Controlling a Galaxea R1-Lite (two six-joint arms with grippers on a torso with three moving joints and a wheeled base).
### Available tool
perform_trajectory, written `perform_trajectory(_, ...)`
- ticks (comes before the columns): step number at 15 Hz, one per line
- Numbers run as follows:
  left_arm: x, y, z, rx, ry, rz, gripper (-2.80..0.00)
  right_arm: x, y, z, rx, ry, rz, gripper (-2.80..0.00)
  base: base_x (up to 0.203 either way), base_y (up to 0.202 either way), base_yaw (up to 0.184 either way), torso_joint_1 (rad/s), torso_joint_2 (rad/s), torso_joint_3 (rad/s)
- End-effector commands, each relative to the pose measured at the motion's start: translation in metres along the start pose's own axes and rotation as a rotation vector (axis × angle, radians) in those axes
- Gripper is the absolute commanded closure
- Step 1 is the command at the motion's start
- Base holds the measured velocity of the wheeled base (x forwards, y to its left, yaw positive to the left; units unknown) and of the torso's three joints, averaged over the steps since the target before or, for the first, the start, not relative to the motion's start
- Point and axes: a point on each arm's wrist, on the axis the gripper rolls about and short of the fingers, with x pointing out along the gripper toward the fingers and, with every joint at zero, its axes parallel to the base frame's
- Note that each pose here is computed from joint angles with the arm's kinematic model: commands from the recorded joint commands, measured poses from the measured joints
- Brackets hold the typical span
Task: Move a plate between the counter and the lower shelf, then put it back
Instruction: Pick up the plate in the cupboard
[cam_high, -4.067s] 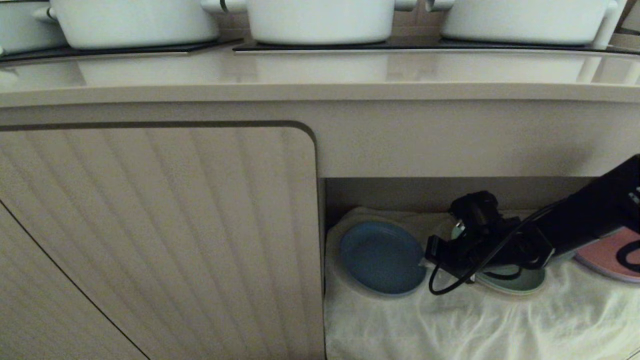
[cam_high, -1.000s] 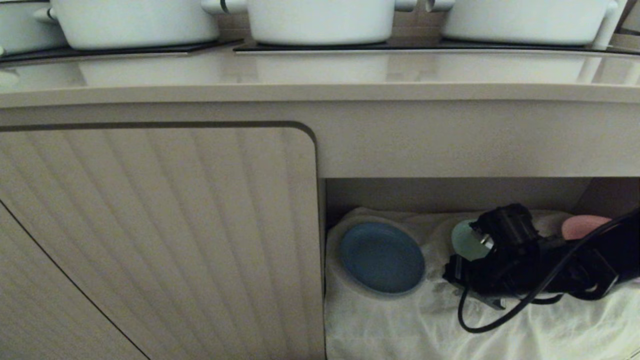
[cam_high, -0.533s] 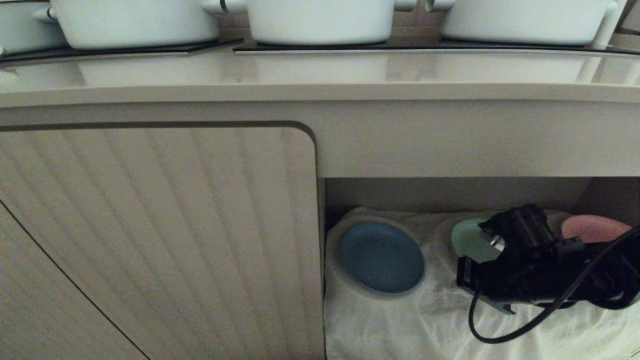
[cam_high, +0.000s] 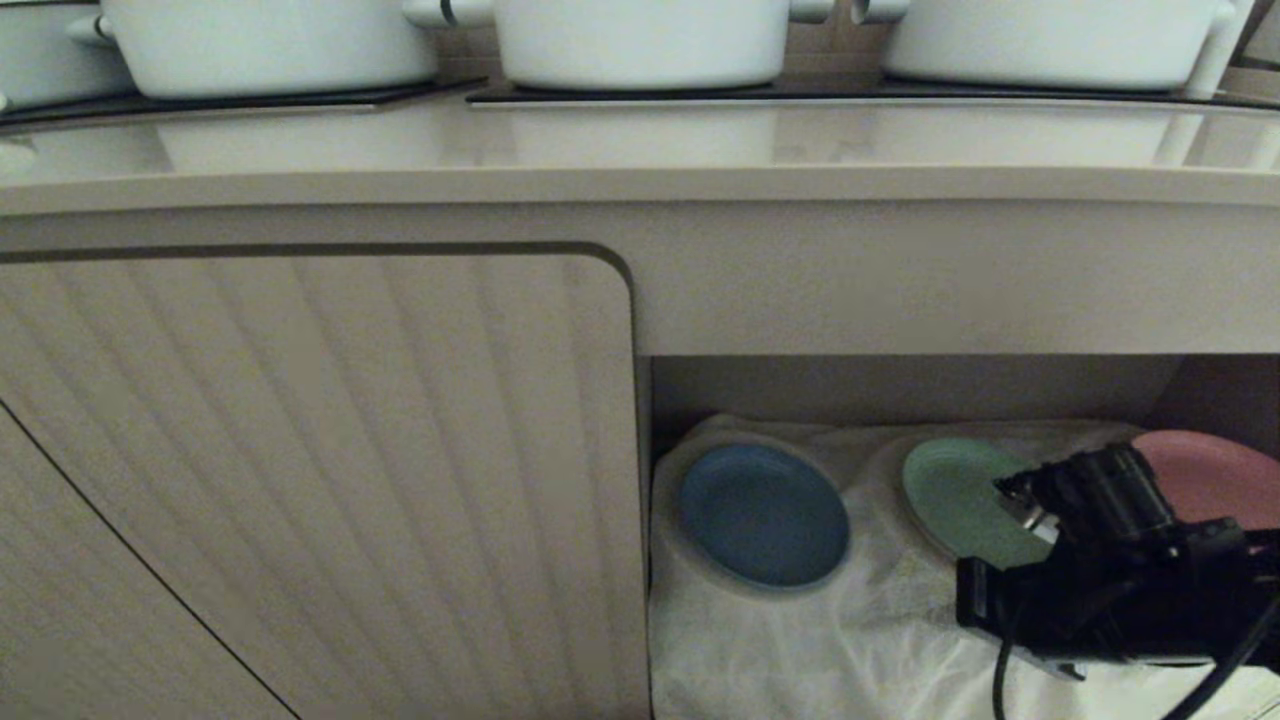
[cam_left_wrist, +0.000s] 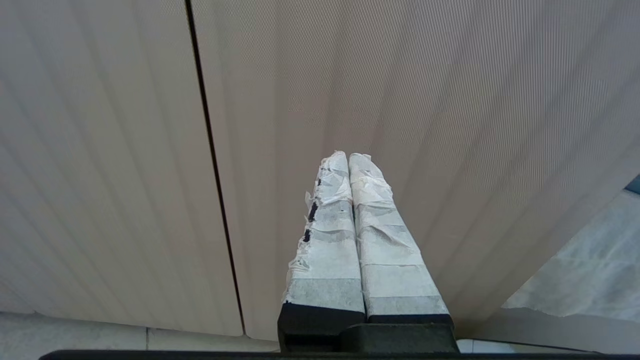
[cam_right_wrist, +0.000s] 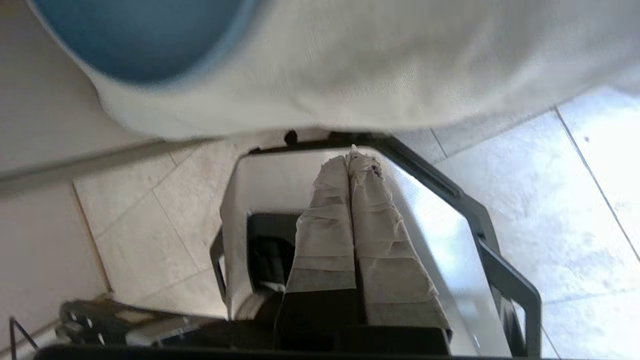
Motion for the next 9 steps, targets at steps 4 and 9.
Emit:
perform_trajectory(4, 0.0, 0.0, 0.0, -0.001, -0.001, 0.0, 0.0, -0.026, -0.011, -0.025, -0.002, -0.021, 0.0, 0.0, 0.0, 0.0, 0.0, 0.0, 0.0, 0.0)
perform_trajectory(9, 0.0, 0.0, 0.0, -0.001, 0.0, 0.001, 0.0, -0.043, -0.029, -0.052, -0.047, -0.055, -0.076, 0.0, 0.0, 0.0, 0.0, 0.0, 0.0, 0.0)
